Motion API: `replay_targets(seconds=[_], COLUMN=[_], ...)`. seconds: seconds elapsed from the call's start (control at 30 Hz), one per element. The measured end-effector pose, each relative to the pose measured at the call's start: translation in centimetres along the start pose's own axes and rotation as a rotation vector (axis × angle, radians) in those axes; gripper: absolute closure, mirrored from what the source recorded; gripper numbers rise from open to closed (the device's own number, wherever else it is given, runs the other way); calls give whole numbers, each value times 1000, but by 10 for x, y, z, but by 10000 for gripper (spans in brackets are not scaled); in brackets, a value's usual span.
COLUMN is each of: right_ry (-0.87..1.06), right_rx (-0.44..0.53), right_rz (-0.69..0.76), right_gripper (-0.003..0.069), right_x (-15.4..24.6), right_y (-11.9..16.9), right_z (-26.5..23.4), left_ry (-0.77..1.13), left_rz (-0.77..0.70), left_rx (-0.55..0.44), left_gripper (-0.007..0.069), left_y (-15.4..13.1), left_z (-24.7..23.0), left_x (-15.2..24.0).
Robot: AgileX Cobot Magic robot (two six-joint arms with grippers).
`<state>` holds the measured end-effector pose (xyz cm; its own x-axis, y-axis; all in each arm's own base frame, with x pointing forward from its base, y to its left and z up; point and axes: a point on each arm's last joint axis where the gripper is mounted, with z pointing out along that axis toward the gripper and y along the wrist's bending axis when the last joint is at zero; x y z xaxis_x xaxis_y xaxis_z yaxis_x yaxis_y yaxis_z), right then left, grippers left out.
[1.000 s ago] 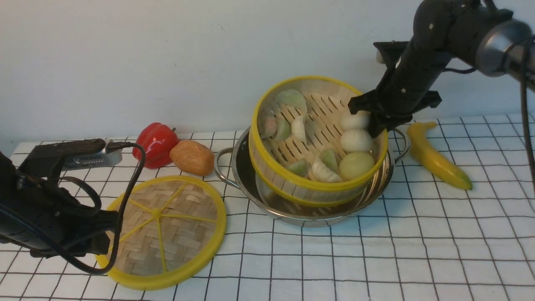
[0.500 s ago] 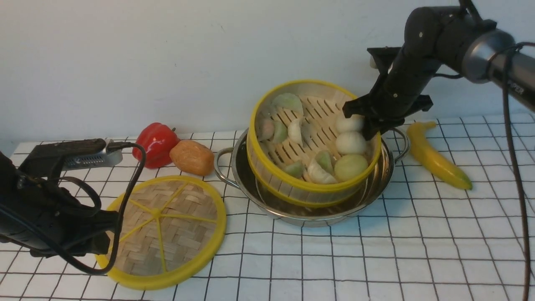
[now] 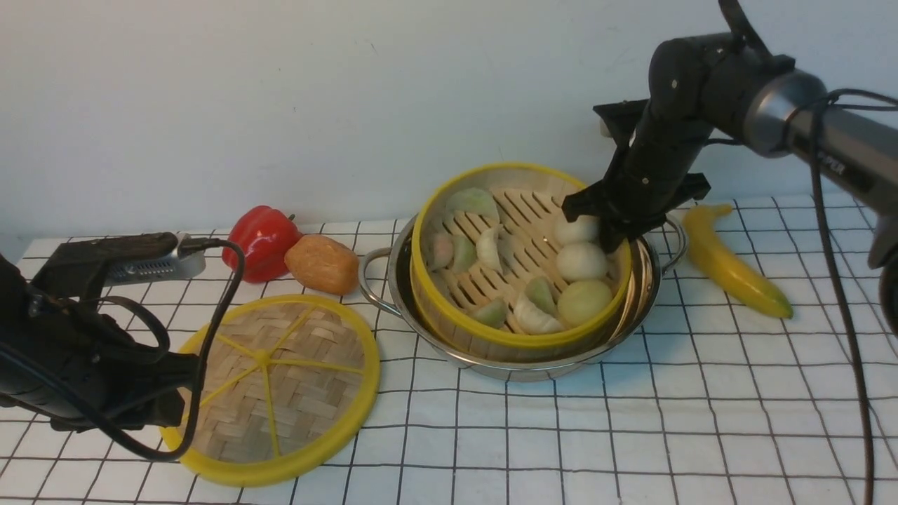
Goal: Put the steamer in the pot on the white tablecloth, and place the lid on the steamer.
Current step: 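Place the bamboo steamer basket of food into the steel pot with the right gripper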
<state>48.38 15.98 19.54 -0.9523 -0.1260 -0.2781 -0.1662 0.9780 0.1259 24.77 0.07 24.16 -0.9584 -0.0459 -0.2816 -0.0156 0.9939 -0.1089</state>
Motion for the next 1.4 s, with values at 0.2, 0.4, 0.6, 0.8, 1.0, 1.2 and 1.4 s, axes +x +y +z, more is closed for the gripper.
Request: replay_targets(seconds=[0.2,0.4,0.6,0.8,1.0,1.2,1.4], right_ry=[-4,-5,-5,-5,-4,-4,-3], right_rx=[27,35,36,34,25,24,22], right_rz=[9,12,13,17,23,25,28], right_gripper=[603,603,603,603,603,603,603], right_x=[0,-1,-1,-1,0,0,0], right_y=[-2,-4,-4,-4,-3,-3,-3], right_z=[0,0,0,0,0,0,0], left_ry=[0,0,-2,-9,-19,-19,-19], left_rz=[0,0,0,0,0,0,1], left_rx=[0,0,0,-1,-2,-2,-2], left_gripper=[382,382,382,382,382,382,382], left_y=[0,0,0,0,0,0,0], left_z=[0,0,0,0,0,0,0], left_x=[0,0,0,-1,-2,-2,-2])
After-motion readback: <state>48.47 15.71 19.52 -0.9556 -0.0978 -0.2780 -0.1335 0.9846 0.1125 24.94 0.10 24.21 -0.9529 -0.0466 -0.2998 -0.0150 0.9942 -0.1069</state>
